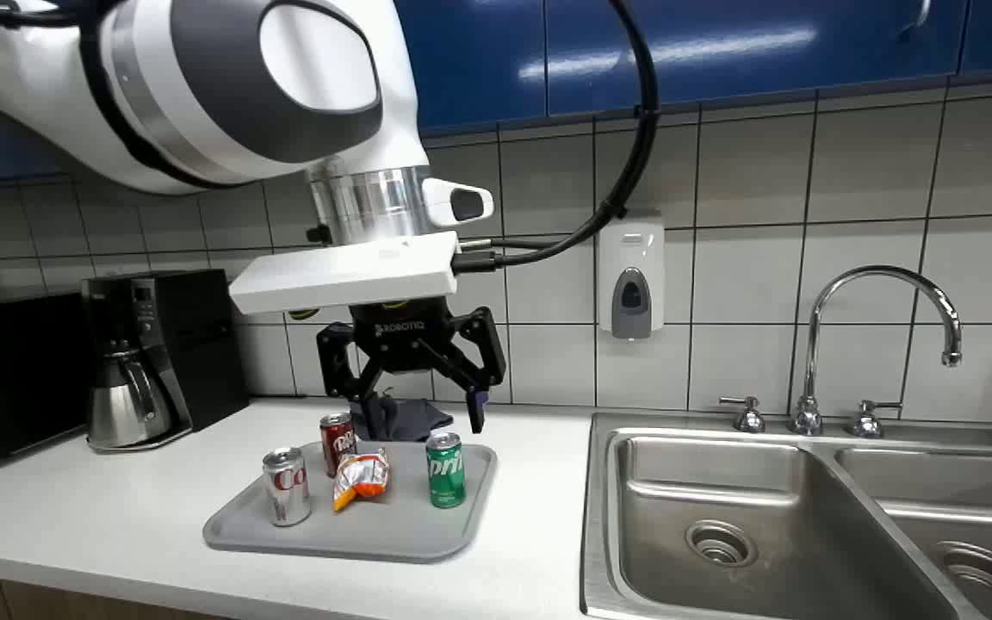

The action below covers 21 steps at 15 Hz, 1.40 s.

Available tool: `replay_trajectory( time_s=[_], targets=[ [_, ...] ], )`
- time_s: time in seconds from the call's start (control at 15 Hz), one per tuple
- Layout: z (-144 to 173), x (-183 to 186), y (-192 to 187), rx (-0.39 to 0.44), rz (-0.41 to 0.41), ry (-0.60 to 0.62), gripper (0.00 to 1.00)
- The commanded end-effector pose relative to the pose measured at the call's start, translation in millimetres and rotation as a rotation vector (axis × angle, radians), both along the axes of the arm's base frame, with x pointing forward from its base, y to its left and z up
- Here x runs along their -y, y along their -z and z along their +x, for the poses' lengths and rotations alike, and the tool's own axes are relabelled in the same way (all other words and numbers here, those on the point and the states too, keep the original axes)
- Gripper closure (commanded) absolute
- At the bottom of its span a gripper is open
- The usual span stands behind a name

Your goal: Remove the cans on the tray

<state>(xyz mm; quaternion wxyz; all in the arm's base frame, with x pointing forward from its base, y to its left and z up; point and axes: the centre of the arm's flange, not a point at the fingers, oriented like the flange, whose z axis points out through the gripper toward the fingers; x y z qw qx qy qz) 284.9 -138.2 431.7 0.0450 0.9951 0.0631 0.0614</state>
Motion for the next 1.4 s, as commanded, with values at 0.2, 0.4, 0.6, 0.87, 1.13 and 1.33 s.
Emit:
replay_trajectory(
  time_s=[0.2,0.4,0.6,0.87,1.13,1.33],
  targets=[
    [0.4,0.1,1.1,-0.004,0.001,0.0,0.0],
    [0.4,0.1,1.2,-0.004,0.001,0.0,0.0],
    [5.4,-7.3,15.6,-0.024,-0.009,0.003,0.0],
    [21.5,-9.0,21.1,-0.025,-0.011,-0.009,0.0],
    [46.5,-10.1,35.9,-0.002,-0.031,0.005,0.0],
    [64.2,-12.0,48.9,-0.008,-0.032,0.009,0.0]
  ],
)
